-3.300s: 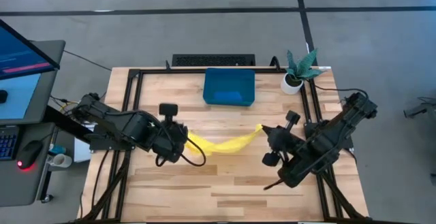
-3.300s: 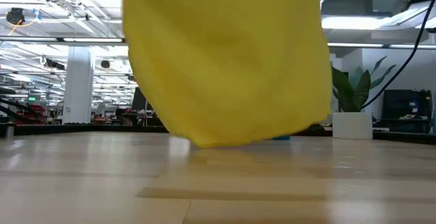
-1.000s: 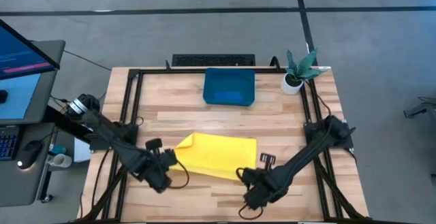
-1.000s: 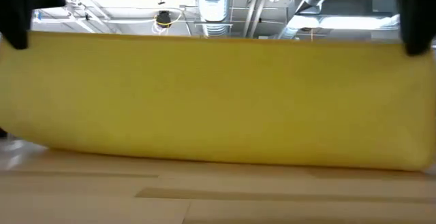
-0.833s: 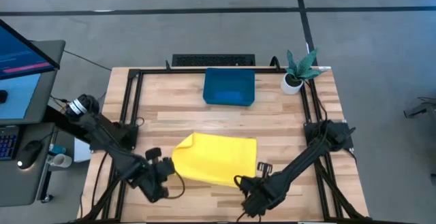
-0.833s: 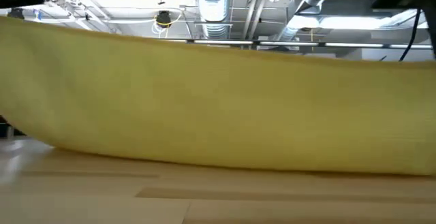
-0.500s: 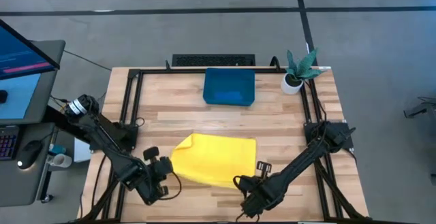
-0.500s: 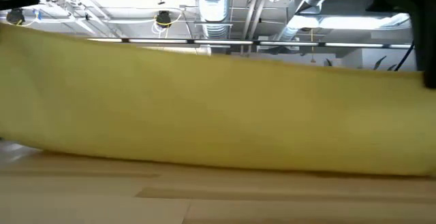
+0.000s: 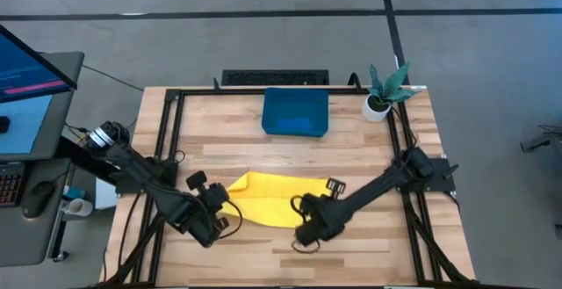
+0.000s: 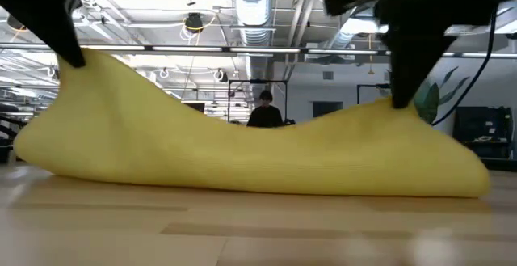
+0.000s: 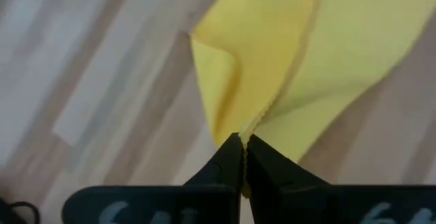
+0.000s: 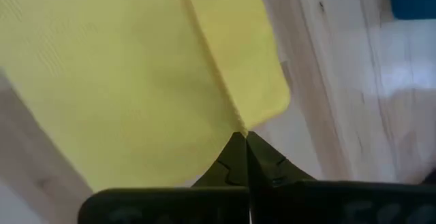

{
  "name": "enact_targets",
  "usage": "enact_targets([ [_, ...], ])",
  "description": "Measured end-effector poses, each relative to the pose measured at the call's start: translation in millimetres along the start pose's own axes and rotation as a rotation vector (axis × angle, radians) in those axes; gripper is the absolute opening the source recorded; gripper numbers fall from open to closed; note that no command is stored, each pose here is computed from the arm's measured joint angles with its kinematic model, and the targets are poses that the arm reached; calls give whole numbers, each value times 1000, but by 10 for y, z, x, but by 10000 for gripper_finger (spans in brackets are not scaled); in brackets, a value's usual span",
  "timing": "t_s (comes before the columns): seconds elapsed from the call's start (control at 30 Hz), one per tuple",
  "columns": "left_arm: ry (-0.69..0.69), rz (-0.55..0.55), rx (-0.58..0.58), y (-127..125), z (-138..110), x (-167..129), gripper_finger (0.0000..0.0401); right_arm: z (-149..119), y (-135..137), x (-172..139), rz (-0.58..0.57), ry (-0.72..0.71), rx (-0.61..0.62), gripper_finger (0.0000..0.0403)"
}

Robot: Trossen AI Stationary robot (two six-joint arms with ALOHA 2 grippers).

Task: Roll microfiber towels into tight, uniform cylinder then place into a basket
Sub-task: Roll the yellow microfiber cloth

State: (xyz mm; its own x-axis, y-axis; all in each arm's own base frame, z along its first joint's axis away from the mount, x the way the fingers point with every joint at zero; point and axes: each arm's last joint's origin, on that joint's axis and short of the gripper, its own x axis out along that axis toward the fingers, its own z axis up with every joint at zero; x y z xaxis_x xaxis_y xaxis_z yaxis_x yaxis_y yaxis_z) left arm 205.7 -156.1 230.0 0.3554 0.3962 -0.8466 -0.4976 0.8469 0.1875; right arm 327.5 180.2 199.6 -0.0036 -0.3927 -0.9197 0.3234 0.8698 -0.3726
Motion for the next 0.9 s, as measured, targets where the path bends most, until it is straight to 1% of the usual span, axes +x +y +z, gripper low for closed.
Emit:
enact_targets([
  [0.1, -11, 57, -5, -16, 21, 92, 0, 73, -66, 93, -5, 14, 26, 3],
  [0.3, 12, 170, 48, -100, 3, 329, 0, 47, -82, 243, -9, 55, 41, 3],
  [0.47, 10, 273, 45, -54, 38, 447, 0, 50, -132, 329, -42, 69, 85, 2],
  [0.6, -2, 306, 16, -5, 98, 487, 0, 58, -189, 482, -69, 82, 140, 2],
  [0.8, 25, 314, -5, 39, 168, 543, 0, 88, -240, 625, -69, 86, 173, 2],
  [0.9, 25, 318, 8, 54, 197, 563, 0, 90, -262, 667, -73, 95, 180, 2],
])
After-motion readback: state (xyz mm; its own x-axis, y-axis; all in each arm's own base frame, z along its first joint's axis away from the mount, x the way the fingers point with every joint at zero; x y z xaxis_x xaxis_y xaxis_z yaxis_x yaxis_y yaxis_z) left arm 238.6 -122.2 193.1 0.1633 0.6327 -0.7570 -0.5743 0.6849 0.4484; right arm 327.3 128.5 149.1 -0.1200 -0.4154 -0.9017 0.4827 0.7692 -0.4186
